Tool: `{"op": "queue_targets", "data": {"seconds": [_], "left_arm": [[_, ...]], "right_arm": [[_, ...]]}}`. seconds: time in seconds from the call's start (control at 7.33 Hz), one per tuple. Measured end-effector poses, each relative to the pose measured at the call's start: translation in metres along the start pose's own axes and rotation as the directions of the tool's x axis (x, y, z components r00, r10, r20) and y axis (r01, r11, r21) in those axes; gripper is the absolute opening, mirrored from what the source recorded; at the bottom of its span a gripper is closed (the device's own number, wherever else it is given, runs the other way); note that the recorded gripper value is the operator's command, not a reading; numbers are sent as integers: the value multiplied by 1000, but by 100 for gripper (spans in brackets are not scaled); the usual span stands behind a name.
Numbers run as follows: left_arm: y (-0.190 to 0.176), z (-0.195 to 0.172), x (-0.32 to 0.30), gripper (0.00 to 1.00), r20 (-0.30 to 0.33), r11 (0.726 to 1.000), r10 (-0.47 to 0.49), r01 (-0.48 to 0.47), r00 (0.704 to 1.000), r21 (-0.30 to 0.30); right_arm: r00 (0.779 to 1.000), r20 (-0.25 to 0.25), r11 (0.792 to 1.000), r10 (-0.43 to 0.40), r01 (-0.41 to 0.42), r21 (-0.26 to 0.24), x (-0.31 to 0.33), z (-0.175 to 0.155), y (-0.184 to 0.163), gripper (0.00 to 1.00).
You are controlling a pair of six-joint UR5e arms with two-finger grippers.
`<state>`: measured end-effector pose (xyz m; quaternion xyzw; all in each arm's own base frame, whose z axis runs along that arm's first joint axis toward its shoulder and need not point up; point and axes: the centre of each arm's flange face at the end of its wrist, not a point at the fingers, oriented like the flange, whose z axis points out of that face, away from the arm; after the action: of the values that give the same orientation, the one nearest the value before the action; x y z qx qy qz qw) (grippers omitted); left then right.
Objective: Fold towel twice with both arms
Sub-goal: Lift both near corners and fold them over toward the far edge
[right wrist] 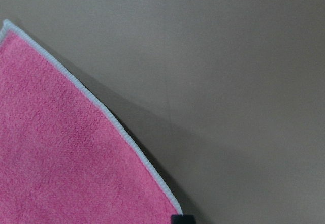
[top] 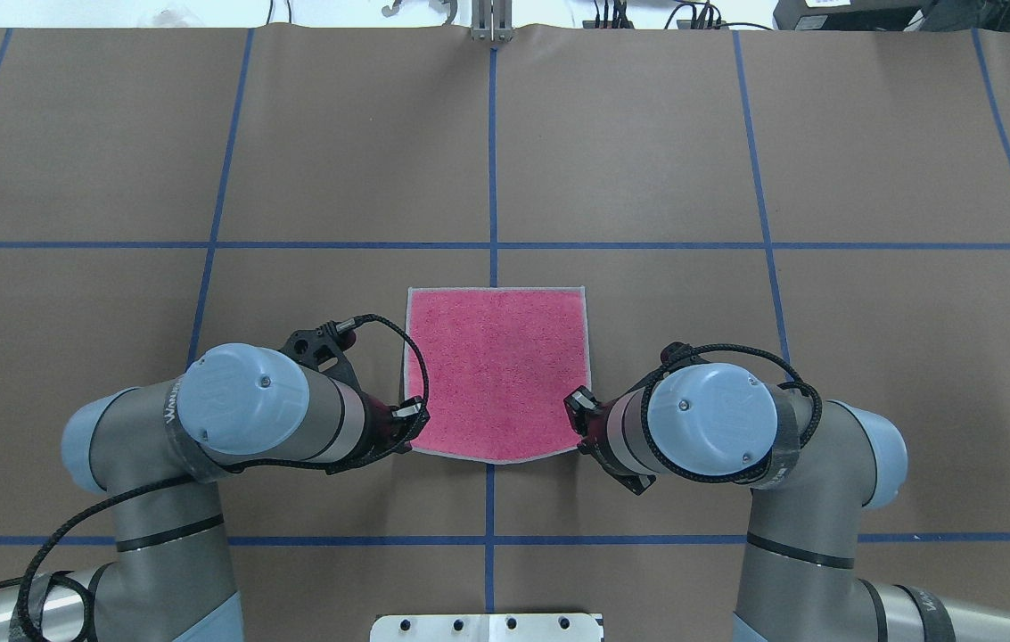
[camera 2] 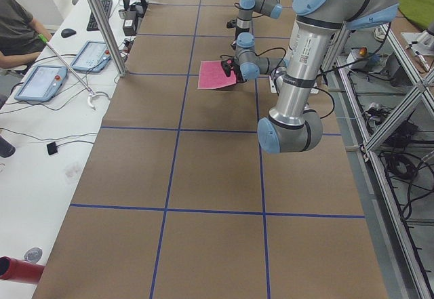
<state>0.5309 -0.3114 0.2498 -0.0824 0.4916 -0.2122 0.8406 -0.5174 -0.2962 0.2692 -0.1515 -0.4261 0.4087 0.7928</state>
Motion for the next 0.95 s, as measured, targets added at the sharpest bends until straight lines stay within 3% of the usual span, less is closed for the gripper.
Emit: {"op": "queue_targets", "data": {"seconds": [0.55,0.95], "left_arm": [[9,-15,5,0,-28,1000,-20,20,999,-19],[-41,-10,28,0,-39,997,-57,59,998,53]], "right_arm": [[1000,5,1000,9,-9,-21,-8,-8,-3,0],[997,45,997,69,-70,25,-64,-2,-38,0]]}}
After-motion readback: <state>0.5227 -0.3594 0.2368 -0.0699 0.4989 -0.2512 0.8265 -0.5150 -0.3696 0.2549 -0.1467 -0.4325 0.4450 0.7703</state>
